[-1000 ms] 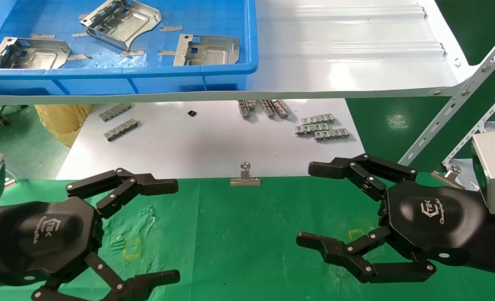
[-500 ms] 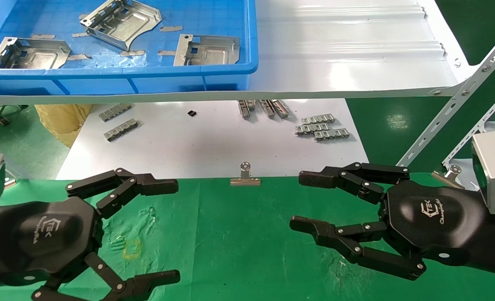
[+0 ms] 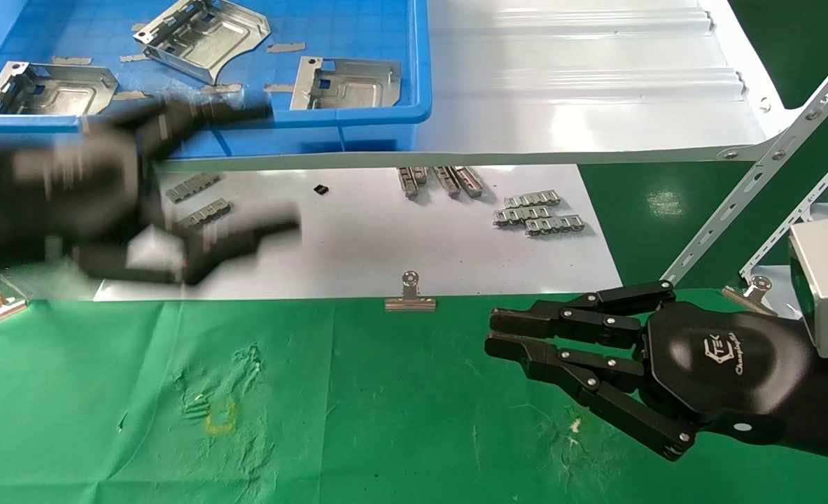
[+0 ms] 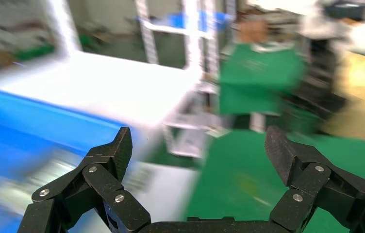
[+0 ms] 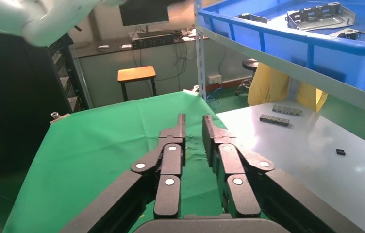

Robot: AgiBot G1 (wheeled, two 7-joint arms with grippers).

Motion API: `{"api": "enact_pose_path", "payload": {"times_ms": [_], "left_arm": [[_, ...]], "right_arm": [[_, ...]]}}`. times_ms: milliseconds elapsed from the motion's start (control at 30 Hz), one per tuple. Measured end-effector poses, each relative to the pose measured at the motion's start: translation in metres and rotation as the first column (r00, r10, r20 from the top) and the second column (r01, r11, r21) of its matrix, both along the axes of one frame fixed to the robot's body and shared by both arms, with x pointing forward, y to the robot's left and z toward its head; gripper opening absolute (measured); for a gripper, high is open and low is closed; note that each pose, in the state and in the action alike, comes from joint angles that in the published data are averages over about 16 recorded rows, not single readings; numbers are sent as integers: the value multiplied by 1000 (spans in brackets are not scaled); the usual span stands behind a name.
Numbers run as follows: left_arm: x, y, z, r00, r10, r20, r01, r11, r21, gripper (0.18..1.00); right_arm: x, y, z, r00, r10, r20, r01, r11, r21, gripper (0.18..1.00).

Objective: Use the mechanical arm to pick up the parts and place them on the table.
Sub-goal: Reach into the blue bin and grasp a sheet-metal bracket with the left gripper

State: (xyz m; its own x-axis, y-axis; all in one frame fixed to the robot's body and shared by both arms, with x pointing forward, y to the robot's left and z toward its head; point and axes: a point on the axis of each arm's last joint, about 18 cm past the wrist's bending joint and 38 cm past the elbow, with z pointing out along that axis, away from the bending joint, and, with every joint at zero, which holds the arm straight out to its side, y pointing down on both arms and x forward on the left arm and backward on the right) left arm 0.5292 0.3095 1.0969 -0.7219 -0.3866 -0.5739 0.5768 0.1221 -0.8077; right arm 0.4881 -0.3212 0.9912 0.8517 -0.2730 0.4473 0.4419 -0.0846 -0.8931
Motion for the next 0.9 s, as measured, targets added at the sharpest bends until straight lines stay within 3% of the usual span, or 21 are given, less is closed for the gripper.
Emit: {"api": "enact_pose_path", "payload": {"times_ms": [167,300,567,767,900], "left_arm": [[45,9,53,988,153,10,-152,986,-71,1001],[80,16,84,959,282,-17,-282,952,-116,1001],[133,31,115,859,505,-89,-512,842,-171,1001],[154,41,119,784,607,-132,-620,760,-192,997],[161,44,119,750,645,-148,-661,726,-190,984]], "right_arm": [[0,0,0,1000,0,0,0,1000,0,277],[0,0,0,1000,0,0,0,1000,0,235],[0,0,0,1000,0,0,0,1000,0,198],[0,0,0,1000,0,0,0,1000,0,193],[0,0,0,1000,0,0,0,1000,0,199]]}}
